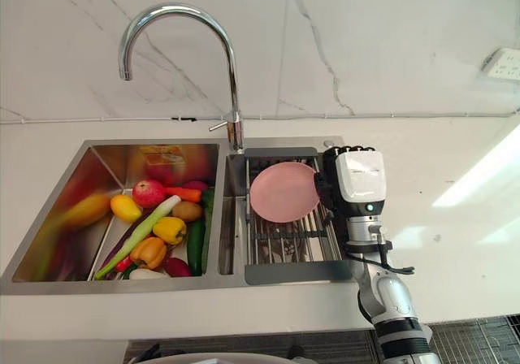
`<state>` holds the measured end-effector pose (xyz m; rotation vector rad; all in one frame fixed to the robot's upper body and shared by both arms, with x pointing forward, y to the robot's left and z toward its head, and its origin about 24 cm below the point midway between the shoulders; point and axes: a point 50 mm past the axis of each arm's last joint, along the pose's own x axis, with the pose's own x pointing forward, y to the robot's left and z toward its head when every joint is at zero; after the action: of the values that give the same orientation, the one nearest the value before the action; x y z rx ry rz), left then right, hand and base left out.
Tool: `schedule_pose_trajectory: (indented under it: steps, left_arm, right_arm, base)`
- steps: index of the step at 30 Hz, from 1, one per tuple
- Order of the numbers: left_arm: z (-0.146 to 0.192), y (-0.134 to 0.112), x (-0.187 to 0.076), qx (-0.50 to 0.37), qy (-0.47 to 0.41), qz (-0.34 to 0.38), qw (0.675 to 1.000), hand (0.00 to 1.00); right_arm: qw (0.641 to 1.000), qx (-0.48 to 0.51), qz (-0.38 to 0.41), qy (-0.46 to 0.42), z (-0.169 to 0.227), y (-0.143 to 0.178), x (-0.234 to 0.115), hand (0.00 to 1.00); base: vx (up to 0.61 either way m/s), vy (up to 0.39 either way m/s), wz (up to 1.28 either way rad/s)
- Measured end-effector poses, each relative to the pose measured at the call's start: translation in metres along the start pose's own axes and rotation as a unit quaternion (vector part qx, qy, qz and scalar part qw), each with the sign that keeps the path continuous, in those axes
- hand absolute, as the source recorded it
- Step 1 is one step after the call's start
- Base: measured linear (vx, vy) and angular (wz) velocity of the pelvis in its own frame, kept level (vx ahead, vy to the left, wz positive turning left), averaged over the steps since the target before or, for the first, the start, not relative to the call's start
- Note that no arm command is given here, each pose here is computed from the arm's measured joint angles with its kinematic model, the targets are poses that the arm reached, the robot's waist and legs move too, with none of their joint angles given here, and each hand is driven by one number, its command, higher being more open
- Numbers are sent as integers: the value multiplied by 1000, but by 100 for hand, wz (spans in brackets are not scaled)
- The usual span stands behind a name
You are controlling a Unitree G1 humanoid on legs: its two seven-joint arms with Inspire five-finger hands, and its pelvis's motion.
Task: Walk over to the sink, pick up the cup, carry it to the dishwasher, place the cup inside the dishwasher, then close the dishwasher door
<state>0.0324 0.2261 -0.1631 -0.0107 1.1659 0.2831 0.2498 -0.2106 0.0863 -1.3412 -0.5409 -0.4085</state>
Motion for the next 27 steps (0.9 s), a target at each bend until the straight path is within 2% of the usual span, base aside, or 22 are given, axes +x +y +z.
schedule_pose_trajectory:
  steps: [7,12,15,19,23,27]
  left_arm:
    - [-6,4,-3,-2,-1,9,1000,100]
    - [-11,8,-6,-8,2,17,1000,100]
    - [-12,8,-6,-9,3,17,1000,100]
    - [-13,8,-7,-9,3,18,1000,100]
    - [-10,7,-6,-7,-2,17,1000,100]
    - [-5,5,-4,-4,-9,13,1000,100]
  right_arm:
    - [977,43,-169,121,-49,-67,16,100]
    - [967,110,-196,117,-56,-95,19,100]
    - [970,163,-158,81,-48,-105,17,100]
    - [981,174,-84,25,-34,-106,16,100]
    - [984,178,2,-9,-26,-98,13,100]
    - [973,187,124,-55,-7,-76,4,100]
  base:
    - [-29,-11,6]
    - [-71,-24,-14]
    - [-88,-39,-9]
    - [-31,-32,-10]
    - [0,-14,-3]
    - [-20,-10,0]
